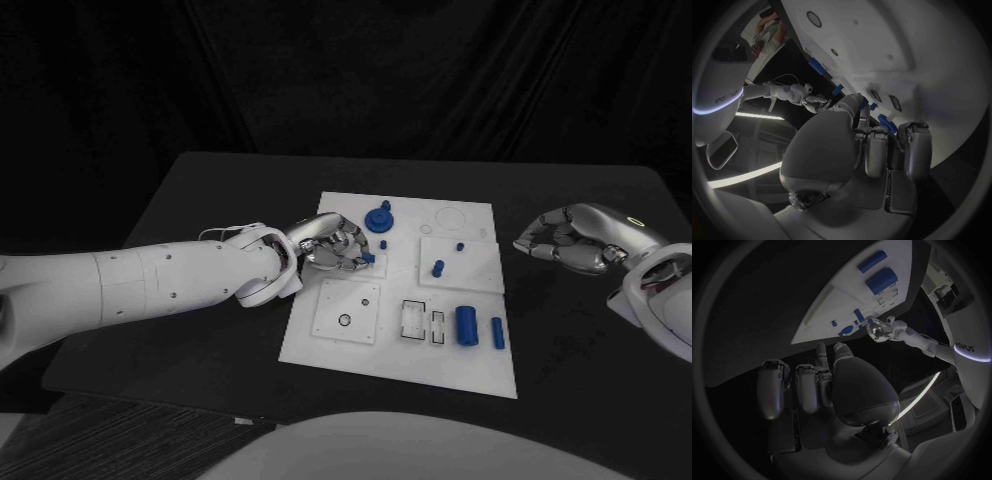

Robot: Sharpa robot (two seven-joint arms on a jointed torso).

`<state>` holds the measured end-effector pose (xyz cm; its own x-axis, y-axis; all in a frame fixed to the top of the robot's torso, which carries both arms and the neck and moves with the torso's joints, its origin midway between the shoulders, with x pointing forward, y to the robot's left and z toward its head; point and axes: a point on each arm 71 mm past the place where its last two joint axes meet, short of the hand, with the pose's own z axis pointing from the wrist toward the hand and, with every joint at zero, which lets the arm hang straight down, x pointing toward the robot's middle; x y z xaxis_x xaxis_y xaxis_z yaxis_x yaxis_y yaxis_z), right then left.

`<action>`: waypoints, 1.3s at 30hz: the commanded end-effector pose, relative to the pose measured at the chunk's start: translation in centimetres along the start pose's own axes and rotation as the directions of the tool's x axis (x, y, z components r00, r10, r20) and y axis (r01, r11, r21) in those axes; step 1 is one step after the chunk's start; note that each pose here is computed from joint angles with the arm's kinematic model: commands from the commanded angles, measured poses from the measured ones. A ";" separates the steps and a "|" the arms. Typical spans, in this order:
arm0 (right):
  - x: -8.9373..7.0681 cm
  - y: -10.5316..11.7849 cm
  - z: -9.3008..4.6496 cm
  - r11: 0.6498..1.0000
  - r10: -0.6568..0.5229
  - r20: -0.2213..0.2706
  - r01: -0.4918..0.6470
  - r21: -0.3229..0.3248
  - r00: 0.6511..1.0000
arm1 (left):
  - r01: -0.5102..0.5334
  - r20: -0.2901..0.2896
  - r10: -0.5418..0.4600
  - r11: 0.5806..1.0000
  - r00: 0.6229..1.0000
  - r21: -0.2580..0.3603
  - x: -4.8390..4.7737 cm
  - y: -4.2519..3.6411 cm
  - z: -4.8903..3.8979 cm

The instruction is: Assemble the parts on the task board

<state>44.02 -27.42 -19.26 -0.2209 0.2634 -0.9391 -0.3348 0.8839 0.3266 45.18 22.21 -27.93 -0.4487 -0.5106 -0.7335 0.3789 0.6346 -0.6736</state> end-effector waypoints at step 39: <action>0.8 1.4 1.0 1.000 0.000 -0.040 0.000 -0.006 0.999 | -0.147 -0.483 -0.110 0.874 0.869 -0.463 -7.98 -4.77 1.93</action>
<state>44.27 -25.46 -19.47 -0.2452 0.2566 -0.9349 -0.3581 0.8722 0.3333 48.96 22.26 -18.66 -0.7510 -0.2147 -0.6244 0.0898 0.9037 -0.4187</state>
